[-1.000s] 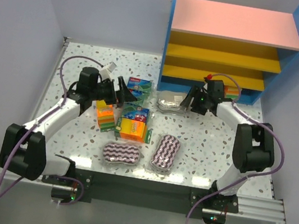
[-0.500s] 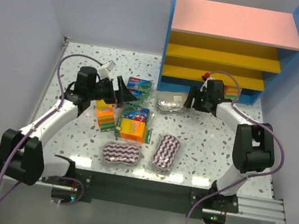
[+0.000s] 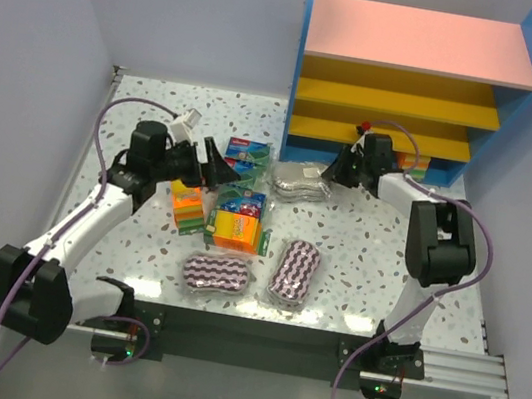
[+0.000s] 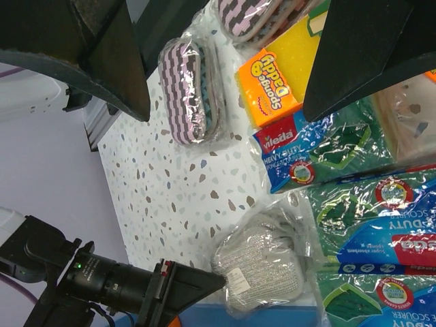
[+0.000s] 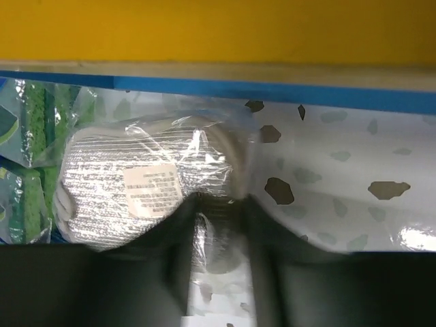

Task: Place and organize the cleaning sponges onto the shelf

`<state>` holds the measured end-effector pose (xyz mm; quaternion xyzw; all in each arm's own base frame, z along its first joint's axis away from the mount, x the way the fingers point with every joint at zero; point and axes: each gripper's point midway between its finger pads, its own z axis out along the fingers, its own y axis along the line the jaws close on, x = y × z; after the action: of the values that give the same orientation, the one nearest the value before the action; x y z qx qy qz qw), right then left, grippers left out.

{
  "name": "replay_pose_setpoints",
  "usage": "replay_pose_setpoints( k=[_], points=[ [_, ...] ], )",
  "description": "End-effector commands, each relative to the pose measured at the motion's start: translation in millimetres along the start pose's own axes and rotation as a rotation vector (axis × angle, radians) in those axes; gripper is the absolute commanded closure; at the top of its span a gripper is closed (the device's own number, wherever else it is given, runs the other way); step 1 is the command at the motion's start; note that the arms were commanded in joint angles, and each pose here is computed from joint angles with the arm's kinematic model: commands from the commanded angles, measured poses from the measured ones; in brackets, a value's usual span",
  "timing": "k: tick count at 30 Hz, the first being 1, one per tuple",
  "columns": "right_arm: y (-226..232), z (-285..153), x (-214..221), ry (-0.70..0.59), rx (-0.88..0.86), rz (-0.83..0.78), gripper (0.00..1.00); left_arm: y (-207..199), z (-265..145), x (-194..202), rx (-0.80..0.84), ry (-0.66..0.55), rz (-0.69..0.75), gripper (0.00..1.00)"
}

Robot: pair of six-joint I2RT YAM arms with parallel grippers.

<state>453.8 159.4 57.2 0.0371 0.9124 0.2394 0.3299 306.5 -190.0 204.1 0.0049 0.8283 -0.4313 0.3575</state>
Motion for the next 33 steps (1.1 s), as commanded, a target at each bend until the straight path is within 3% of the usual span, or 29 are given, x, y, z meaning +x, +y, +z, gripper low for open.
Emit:
replay_pose_setpoints(
  k=[1,3,7,11,20,25,26,33],
  points=[
    [-12,2,24,0.083,0.026,0.072,0.79,-1,-9,5,-0.007,-0.007,0.028,0.0],
    [-12,-9,31,0.103,0.024,0.098,1.0,-1,-10,7,-0.011,-0.01,0.025,0.0],
    [-18,-36,49,0.139,0.054,0.147,1.0,-1,-11,8,-0.008,-0.008,0.024,0.0],
    [-23,-76,29,0.072,0.034,0.26,1.0,-4,-9,6,0.005,-0.001,0.029,0.0],
    [15,-192,-38,-0.201,-0.052,0.46,1.0,-21,-12,2,0.055,0.047,0.043,0.0],
    [5,-249,-65,-0.399,0.098,0.506,1.0,-31,-26,5,0.071,0.016,0.059,0.0],
    [-7,-255,-72,-0.456,0.161,0.538,1.0,-29,-27,9,0.069,0.022,0.05,0.0],
    [-28,-266,-110,-0.67,0.19,0.691,1.0,-34,-36,13,0.076,0.022,0.053,0.0]
  ],
)
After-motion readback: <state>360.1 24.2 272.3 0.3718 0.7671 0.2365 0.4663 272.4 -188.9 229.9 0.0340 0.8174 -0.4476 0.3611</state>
